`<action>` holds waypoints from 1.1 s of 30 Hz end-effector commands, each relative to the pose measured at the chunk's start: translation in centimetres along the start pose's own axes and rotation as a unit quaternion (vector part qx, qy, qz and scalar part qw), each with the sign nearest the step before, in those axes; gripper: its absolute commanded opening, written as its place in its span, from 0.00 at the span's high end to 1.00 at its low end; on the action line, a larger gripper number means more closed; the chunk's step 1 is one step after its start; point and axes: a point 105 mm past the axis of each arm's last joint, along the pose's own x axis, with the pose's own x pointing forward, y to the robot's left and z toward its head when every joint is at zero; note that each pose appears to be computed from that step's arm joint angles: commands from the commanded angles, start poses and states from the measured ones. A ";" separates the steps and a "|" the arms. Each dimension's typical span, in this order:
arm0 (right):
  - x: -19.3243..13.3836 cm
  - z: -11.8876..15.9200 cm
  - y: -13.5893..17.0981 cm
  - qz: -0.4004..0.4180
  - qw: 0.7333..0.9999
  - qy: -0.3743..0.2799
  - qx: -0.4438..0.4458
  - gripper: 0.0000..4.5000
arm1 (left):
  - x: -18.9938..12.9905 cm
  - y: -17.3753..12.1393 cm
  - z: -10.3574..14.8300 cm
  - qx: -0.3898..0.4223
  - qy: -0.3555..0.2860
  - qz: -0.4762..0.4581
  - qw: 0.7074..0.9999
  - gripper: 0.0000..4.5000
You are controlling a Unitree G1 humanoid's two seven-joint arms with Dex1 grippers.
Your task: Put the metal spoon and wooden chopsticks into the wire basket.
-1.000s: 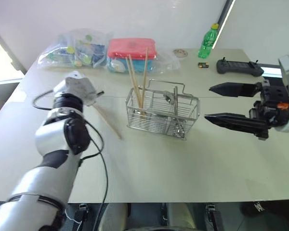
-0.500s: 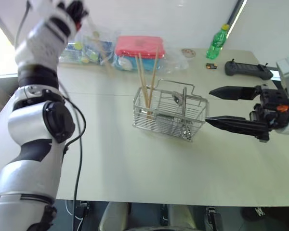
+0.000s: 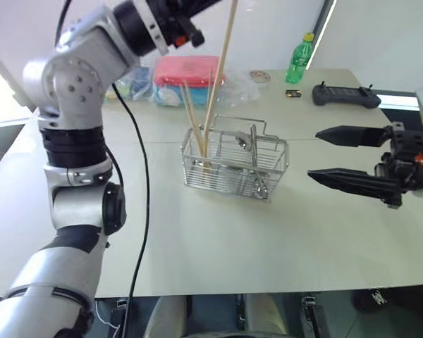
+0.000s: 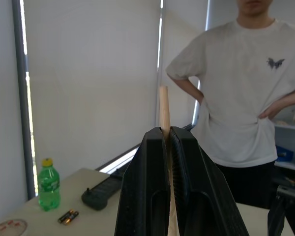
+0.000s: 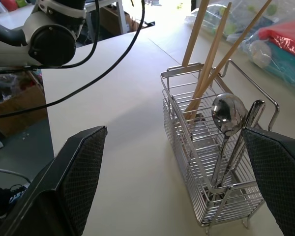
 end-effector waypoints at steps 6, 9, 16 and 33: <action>-0.8 0.0 0.9 -0.001 1.000 0.011 -0.014 0.00 | -0.5 -0.4 -3.0 0.000 0.018 0.004 1.000 0.98; -0.8 0.1 0.9 -0.002 1.000 0.008 -0.016 0.00 | -0.3 -0.4 -4.0 0.004 0.022 0.006 1.000 0.98; -0.6 0.2 0.7 -0.006 1.000 0.003 -0.015 0.00 | -0.6 -0.3 -6.1 -0.008 0.037 0.015 0.999 0.76; -2.0 -1.7 -1.7 -0.039 0.998 0.050 -0.030 0.00 | -11.2 -2.8 -7.5 0.157 0.295 -0.130 0.934 0.10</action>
